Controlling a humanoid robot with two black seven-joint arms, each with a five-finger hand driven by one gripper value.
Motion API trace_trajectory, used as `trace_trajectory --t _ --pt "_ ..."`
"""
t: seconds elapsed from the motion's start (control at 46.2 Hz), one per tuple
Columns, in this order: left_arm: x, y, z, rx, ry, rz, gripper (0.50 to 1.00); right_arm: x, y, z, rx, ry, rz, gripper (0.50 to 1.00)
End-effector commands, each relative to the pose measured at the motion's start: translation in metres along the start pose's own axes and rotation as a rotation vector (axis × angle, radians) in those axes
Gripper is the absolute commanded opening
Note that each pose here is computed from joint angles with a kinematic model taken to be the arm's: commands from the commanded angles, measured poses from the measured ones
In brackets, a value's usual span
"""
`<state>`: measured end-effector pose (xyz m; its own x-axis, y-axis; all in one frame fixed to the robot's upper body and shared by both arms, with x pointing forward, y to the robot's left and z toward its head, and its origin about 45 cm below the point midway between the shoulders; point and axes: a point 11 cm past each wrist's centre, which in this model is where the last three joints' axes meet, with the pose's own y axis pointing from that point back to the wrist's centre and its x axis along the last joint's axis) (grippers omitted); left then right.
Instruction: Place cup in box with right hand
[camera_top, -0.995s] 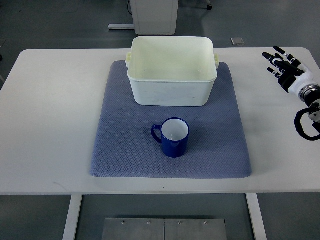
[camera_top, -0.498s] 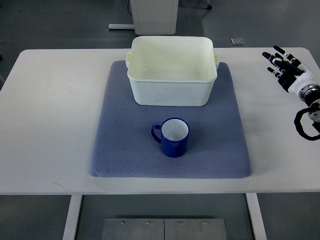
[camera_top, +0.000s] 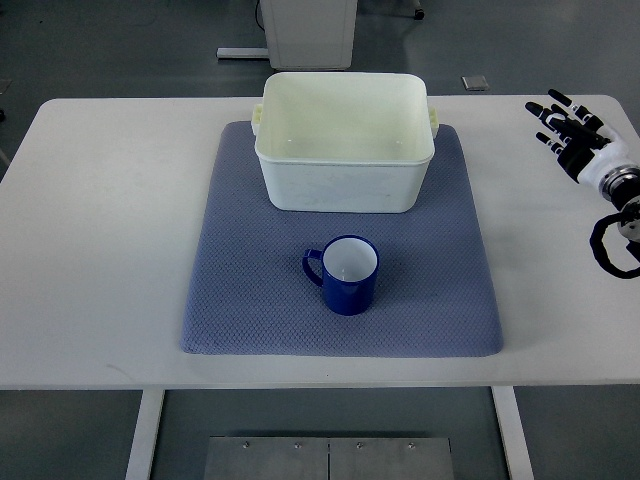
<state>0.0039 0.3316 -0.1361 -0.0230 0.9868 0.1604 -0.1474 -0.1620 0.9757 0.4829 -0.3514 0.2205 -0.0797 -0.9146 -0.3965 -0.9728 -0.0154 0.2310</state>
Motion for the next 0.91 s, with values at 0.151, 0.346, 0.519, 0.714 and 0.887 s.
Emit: trace_trajectory --t 0.151,0.346,0.519,0.714,0.887 --pt "0.0 0.0 0.0 0.0 0.0 0.0 1.0 -0.0028 0.0023 -0.0085 0.01 0.004 -0.016 1.0" --pt "0.0 0.0 0.0 0.0 0.001 0.001 1.0 -0.0008 0.0029 -0.0105 0.013 0.007 -0.01 1.0" --pt "0.0 0.0 0.0 0.0 0.001 0.001 1.0 -0.0008 0.0026 -0.0073 0.007 0.009 0.004 1.0" --pt "0.0 0.0 0.0 0.0 0.0 0.0 1.0 -0.0048 0.001 -0.0111 0.026 0.021 0.004 1.0" --pt "0.0 0.0 0.0 0.0 0.001 0.001 1.0 -0.0044 0.0017 -0.0114 0.029 0.02 -0.006 1.0"
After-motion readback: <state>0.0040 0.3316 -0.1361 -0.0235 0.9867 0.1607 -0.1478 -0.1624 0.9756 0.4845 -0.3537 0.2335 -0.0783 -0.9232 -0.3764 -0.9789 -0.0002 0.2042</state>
